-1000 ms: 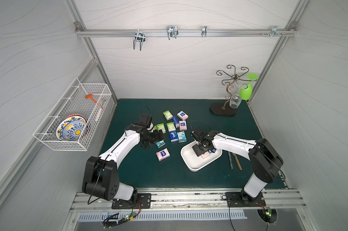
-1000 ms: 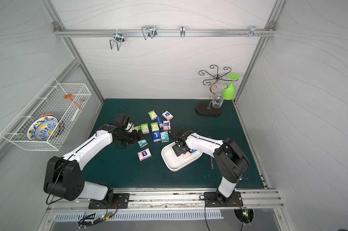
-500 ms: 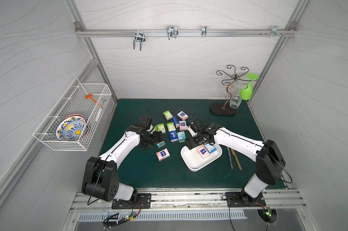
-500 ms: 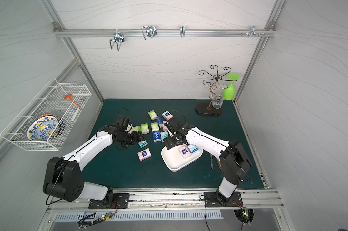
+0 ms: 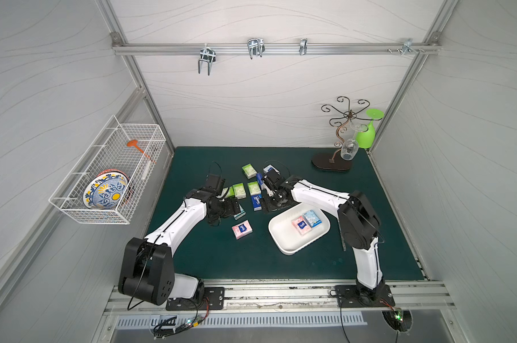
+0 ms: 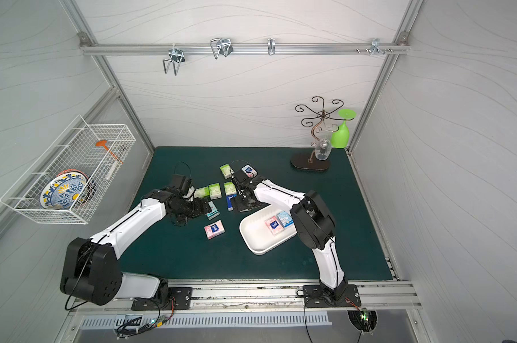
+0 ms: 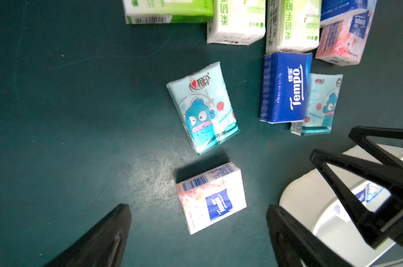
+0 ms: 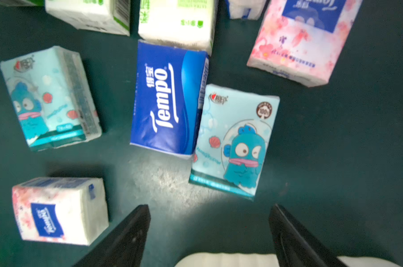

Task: Put the pocket tissues into the storage box
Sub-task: Pick up the pocket tissues from the center of the board.

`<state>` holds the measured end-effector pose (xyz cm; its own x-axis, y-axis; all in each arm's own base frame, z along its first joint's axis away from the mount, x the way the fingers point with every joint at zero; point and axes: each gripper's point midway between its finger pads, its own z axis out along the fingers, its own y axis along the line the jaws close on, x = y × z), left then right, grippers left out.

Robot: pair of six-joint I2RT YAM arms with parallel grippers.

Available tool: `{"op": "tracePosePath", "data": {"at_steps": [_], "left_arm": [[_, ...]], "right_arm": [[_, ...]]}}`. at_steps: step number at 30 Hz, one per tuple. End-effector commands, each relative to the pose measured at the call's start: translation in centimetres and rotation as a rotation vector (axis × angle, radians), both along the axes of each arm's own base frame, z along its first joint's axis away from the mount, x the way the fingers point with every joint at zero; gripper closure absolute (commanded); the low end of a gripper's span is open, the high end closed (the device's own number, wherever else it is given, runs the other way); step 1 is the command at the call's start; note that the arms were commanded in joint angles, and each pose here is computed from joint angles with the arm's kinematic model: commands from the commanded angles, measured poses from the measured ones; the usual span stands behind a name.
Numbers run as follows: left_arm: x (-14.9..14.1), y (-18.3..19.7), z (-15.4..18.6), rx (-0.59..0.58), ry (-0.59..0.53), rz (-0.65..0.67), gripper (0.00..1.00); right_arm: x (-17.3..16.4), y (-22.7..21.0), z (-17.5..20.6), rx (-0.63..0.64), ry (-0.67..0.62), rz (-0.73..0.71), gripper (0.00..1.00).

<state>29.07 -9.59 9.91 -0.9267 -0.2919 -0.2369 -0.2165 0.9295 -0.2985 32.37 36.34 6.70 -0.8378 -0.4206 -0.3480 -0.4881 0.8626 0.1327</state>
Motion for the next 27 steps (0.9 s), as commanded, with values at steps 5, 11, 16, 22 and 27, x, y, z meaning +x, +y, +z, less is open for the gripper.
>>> {"op": "tracePosePath", "data": {"at_steps": [5,11,16,22,27], "left_arm": [[0.1,1.1,0.4,0.070,-0.027,-0.001,0.04],[-0.2,1.5,0.5,0.095,-0.033,-0.009,0.04],[-0.3,1.5,0.3,0.091,-0.029,-0.011,0.04],[-0.4,1.5,0.2,0.091,-0.028,-0.013,0.04],[-0.4,1.5,0.2,0.090,-0.026,-0.014,0.04]], "right_arm": [[2.0,-0.5,-1.9,-0.074,0.003,-0.064,0.15],[3.4,-1.6,-2.0,-0.062,0.001,-0.115,0.21],[4.0,-1.8,-2.1,-0.063,-0.004,-0.110,0.29],[4.0,-1.1,-2.9,-0.060,0.010,-0.082,0.29],[3.5,0.0,-3.1,-0.044,0.022,-0.049,0.21]]}}
